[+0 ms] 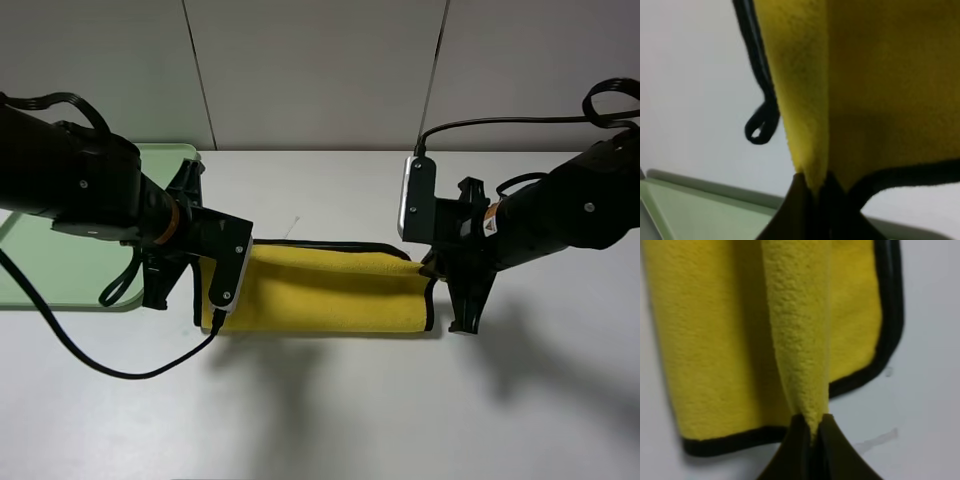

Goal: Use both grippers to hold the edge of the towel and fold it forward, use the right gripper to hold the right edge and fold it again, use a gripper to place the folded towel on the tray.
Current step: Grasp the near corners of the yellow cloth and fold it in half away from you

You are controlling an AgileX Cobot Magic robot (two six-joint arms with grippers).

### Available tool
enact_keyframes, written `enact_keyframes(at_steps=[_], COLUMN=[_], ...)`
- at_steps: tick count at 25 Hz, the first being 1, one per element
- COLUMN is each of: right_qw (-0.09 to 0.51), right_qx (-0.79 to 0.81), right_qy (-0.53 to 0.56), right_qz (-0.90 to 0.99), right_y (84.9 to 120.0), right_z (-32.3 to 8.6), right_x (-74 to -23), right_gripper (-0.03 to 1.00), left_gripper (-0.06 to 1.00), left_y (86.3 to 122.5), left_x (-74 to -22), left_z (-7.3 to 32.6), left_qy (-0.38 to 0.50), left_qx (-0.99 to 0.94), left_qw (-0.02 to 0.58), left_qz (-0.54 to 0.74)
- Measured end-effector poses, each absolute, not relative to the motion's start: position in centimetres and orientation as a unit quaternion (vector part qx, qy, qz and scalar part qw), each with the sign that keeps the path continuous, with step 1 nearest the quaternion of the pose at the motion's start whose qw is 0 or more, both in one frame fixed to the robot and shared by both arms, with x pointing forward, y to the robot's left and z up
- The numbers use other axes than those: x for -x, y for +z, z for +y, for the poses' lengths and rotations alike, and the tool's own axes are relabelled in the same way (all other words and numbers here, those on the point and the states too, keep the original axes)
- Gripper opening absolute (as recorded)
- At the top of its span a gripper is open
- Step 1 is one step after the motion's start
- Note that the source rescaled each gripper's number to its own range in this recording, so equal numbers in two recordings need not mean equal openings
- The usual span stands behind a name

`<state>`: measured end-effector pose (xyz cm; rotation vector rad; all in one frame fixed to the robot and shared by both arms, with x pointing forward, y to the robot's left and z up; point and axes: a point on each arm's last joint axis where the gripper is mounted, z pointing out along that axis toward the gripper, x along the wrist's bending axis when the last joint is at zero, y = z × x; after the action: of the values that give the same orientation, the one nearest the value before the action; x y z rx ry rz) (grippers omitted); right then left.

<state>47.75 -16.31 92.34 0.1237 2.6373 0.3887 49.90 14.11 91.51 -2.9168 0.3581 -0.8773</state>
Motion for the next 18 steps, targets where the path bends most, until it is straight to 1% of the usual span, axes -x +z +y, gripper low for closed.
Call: enact_keyframes(at_steps=[7, 13, 18], right_qw=[0.27, 0.277, 0.28], right_qx=[-0.061, -0.06, -0.06], right_qy=[0.161, 0.166, 0.169], right_qz=[0.947, 0.944, 0.943], right_y=[92.6, 92.6, 92.5], right_z=[-16.9, -16.8, -16.7], right_x=[-48.9, -49.0, -49.1], right_gripper=[0.0, 0.0, 0.0], left_gripper=[0.0, 0.0, 0.0], left_y=[91.7, 90.1, 90.0], left_x=[-50.9, -51.4, -51.4], left_z=[14.0, 13.7, 13.7], left_qy=[-0.316, -0.3, -0.299], left_qx=[0.942, 0.949, 0.949], left_qw=[0.023, 0.022, 0.022], left_qz=[0.112, 0.098, 0.098])
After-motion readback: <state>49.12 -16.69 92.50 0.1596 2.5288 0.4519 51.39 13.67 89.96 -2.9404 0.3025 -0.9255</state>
